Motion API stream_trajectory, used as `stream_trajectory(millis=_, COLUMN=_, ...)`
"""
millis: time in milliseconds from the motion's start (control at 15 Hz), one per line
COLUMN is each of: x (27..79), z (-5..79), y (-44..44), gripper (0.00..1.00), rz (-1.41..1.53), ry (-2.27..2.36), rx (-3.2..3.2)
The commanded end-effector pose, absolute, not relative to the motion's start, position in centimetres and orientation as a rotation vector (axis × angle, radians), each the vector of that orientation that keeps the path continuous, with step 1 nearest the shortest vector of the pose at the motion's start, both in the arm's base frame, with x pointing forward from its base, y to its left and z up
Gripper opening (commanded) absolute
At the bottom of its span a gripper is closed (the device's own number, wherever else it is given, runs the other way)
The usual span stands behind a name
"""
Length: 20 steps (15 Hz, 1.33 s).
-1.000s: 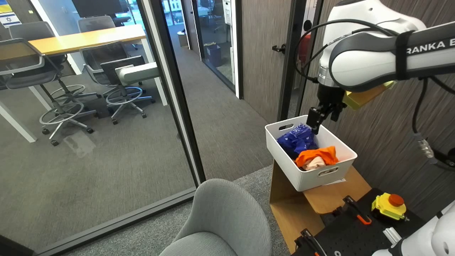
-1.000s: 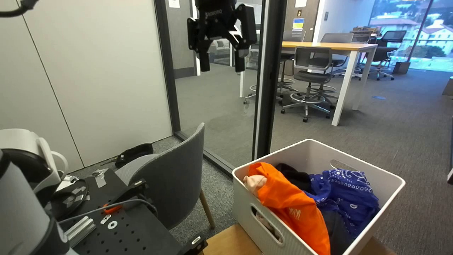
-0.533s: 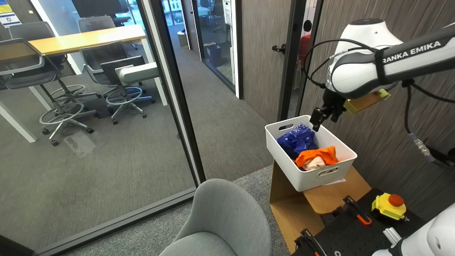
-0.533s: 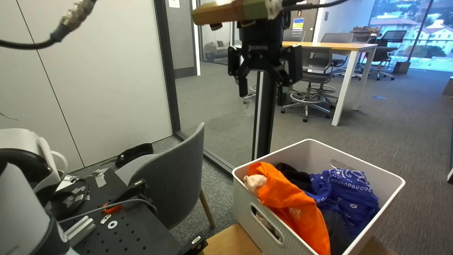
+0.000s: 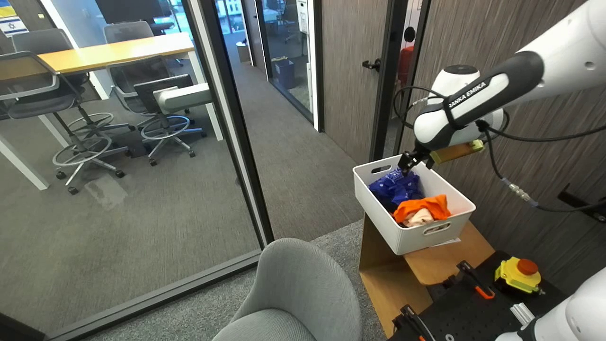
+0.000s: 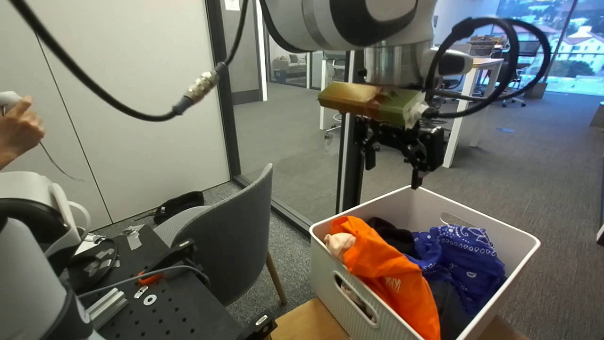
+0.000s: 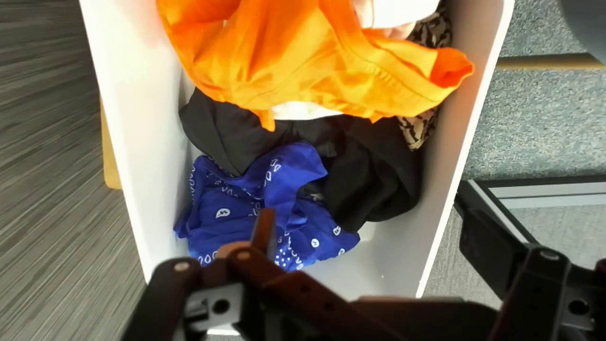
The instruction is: Pick up the blue cloth from the box and put it on the chair's headrest
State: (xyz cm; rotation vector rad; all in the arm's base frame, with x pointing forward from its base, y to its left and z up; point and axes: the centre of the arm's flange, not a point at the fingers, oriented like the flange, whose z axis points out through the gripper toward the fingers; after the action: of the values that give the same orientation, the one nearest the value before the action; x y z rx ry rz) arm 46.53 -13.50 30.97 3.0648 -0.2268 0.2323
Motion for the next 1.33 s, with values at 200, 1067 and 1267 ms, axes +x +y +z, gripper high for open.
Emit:
stream_trajectory(millis=200, x=55.2, z=22.8, y=-16.9, gripper=1.0, rz=0.238, ry=-0.514, rx=3.003)
stream_trajectory(millis=1067, x=62.1, z=14.0, y=-24.0, gripper=1.0, rz=0.185, ry=-0.877, rx=2.915)
stream_trajectory(millis=1267, x=62.5, z=12.4, y=-24.8, gripper=1.0, rz=0.163, ry=-0.922, rx=2.901)
